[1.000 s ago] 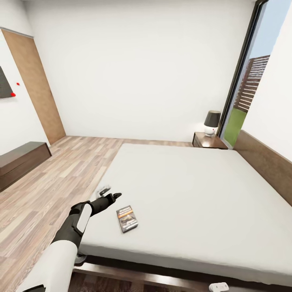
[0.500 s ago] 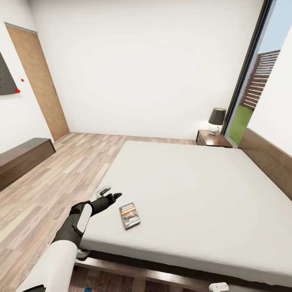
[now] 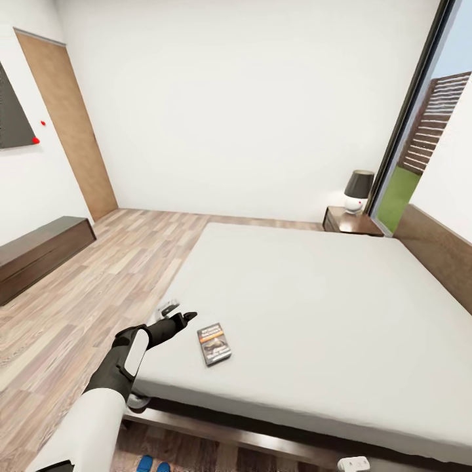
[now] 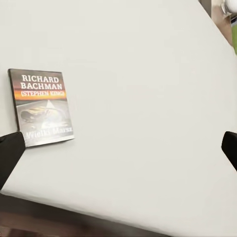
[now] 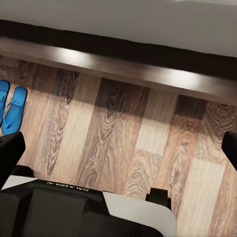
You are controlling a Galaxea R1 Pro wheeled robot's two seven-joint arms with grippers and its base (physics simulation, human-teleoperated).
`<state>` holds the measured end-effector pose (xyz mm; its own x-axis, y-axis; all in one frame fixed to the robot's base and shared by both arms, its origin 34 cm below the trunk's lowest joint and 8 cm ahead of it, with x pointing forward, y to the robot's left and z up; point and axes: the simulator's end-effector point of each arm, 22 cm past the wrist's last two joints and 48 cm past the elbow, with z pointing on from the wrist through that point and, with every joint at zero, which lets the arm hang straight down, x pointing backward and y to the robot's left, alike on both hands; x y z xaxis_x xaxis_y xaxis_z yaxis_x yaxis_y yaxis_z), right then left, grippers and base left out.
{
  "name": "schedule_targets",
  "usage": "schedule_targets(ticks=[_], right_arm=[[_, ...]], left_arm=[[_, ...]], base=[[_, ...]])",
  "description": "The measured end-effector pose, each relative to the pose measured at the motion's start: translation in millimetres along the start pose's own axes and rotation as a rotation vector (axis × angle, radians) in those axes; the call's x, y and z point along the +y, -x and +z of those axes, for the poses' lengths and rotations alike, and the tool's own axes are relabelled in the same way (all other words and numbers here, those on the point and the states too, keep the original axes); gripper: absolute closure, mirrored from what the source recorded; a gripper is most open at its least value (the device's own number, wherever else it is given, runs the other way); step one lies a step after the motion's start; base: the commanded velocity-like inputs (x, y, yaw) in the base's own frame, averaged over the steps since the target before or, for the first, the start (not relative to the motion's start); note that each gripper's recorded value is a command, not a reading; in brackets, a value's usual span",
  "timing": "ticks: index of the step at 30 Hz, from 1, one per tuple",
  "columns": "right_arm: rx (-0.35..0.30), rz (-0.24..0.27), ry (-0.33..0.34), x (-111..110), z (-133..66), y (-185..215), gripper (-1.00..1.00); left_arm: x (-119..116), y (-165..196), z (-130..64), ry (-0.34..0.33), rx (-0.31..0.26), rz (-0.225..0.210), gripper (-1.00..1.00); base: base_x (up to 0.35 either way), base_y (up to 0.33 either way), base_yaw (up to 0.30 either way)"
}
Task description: In the bedroom, move the book from the bed onto either nightstand, and place the two sandals side by side next to the bed.
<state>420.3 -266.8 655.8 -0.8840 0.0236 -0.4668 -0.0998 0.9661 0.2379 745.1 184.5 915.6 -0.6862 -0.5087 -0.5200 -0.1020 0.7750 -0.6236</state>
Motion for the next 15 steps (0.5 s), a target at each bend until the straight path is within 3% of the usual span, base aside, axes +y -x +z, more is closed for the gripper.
schedule_targets(ticks=[15], right_arm=[[0.021, 0.006, -0.001, -0.9, 2.3, -10.0, -1.00]], left_arm=[[8.7, -8.7, 6.8, 0.010, 0.017, -0.008, -1.00]], base=[[0.000, 0.000, 0.079]])
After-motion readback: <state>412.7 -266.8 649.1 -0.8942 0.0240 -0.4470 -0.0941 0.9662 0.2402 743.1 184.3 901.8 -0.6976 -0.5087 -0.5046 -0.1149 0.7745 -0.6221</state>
